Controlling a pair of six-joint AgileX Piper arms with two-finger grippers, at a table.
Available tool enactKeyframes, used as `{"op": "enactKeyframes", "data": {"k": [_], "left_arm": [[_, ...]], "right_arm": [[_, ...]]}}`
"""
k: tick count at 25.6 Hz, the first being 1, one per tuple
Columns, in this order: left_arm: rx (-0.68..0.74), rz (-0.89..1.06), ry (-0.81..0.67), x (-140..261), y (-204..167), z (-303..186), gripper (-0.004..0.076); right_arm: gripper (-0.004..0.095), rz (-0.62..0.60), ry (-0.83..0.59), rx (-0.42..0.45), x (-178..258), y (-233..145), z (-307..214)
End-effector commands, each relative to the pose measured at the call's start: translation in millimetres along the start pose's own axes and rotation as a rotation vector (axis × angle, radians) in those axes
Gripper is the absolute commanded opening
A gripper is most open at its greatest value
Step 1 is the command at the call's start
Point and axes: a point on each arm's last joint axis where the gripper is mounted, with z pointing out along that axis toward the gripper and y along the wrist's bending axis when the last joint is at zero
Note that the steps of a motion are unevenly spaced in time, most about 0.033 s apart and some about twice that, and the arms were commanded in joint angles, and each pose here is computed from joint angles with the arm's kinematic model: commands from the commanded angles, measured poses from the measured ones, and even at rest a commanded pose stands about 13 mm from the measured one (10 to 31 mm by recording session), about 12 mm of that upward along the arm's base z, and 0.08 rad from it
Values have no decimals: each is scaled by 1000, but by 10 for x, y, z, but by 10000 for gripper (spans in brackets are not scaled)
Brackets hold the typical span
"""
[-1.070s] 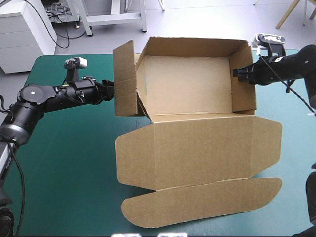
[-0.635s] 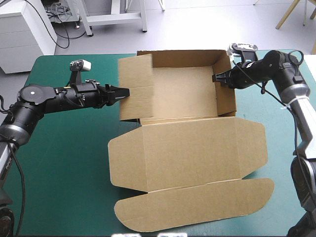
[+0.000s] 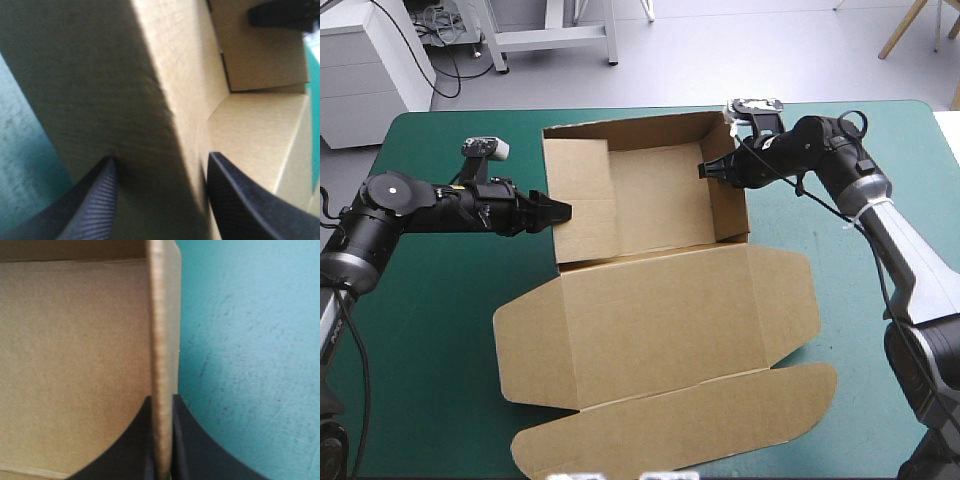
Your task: Fold the box
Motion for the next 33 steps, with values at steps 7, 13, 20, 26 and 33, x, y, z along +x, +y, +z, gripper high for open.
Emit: {"op": "enactKeyframes", "data": {"k": [7,13,20,26,33], "left_arm": [[-235,-111,2,-14,90,-160,249],[-456,-87,43,34,96,-22,31],[-511,-61,89,20,-6,333,-10],[-502,-54,175,-157,-66,526,-10],[-506,-64,297,-148,73,789,-10]], "right_arm": [[-18,2,-104,-56,-72,521,-216],[-17,9,-79,-69,-33,611,-199],[-18,-23,56,-55,101,648,-188],[-18,-37,195,75,224,527,-206],[-18,-31,381,201,385,340,195]]}}
